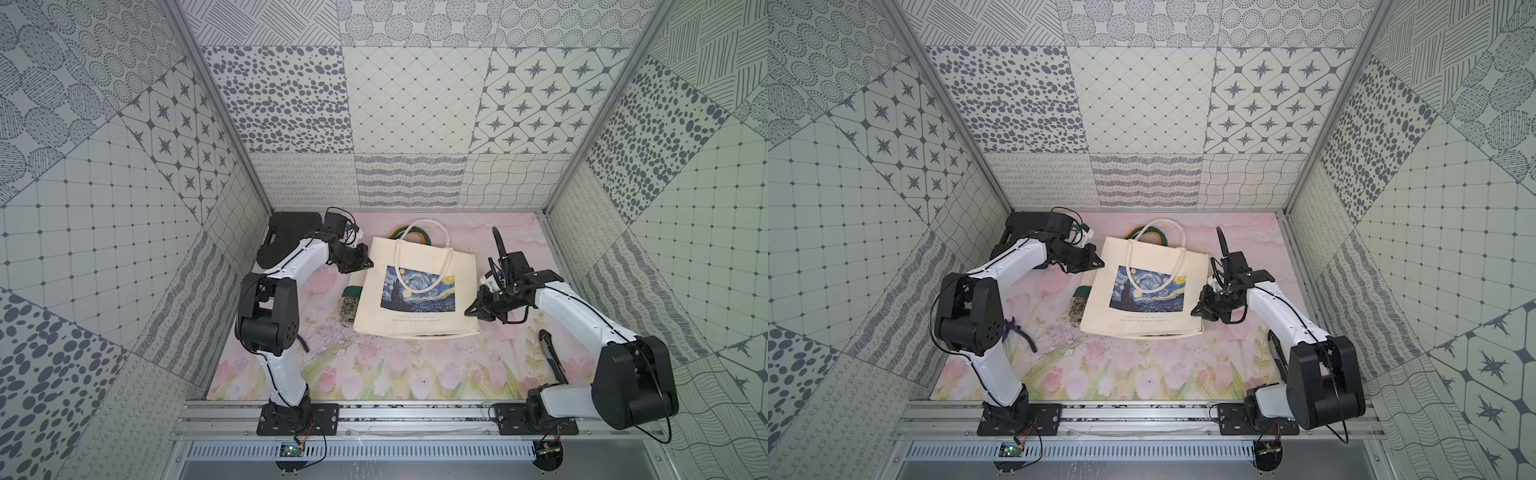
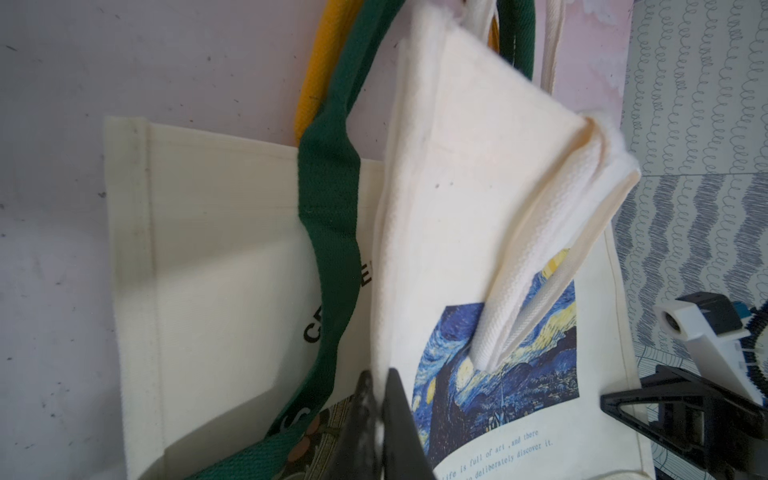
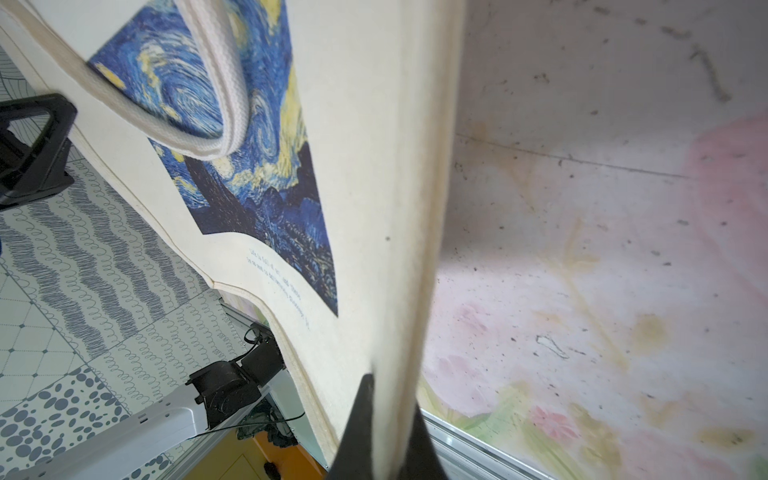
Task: Put away the canvas bag
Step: Adjust the canvas bag at the center of the board.
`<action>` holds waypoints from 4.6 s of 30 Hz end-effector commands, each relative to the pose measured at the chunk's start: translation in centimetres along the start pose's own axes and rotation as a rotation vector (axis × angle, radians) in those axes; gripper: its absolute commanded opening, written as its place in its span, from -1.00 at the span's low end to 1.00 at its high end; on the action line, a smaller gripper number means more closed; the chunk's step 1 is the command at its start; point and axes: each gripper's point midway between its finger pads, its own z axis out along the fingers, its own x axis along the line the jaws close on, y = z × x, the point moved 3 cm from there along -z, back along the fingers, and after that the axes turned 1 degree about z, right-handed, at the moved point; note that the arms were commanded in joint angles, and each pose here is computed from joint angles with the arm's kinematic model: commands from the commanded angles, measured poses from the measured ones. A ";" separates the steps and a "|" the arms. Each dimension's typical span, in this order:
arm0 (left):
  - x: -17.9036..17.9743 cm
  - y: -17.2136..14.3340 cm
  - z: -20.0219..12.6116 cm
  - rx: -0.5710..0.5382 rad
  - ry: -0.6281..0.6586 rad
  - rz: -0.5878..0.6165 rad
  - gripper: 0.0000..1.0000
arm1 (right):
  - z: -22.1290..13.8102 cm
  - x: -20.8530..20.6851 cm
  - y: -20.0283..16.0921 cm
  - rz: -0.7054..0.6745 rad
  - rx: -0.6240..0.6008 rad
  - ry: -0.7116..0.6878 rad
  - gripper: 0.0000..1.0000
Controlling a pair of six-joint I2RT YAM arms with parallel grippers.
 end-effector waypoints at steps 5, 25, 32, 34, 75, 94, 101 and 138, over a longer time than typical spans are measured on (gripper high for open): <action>0.0 0.7 -0.3 -0.020 -0.032 0.020 -1.00 | -0.6 2.0 0.6 -0.054 -0.017 0.067 -1.00; 2.8 4.2 -2.7 -0.081 0.081 0.019 -1.00 | 5.3 4.9 3.9 -0.070 0.053 0.065 -1.00; 4.0 3.3 -2.2 -0.070 0.107 -0.002 -1.00 | 5.9 3.9 3.9 -0.070 0.070 0.017 -0.91; 4.2 3.4 -2.4 -0.069 0.121 -0.007 -0.76 | 5.7 3.5 3.5 -0.072 0.085 -0.006 -0.46; -1.2 -2.8 -2.4 -0.052 0.051 0.014 -1.00 | 14.2 14.6 15.7 -0.014 -0.214 0.386 -1.00; -4.2 3.2 0.5 -0.086 -0.147 0.049 -1.00 | 5.0 17.8 20.5 -0.081 -0.334 0.408 -1.00; -7.8 6.9 4.8 -0.064 -0.251 0.062 -1.00 | 9.0 17.4 19.1 -0.128 -0.250 0.345 -1.00; 7.6 5.2 3.5 -0.129 0.029 -0.153 -1.00 | 5.2 0.5 20.6 0.151 -0.313 0.101 -1.00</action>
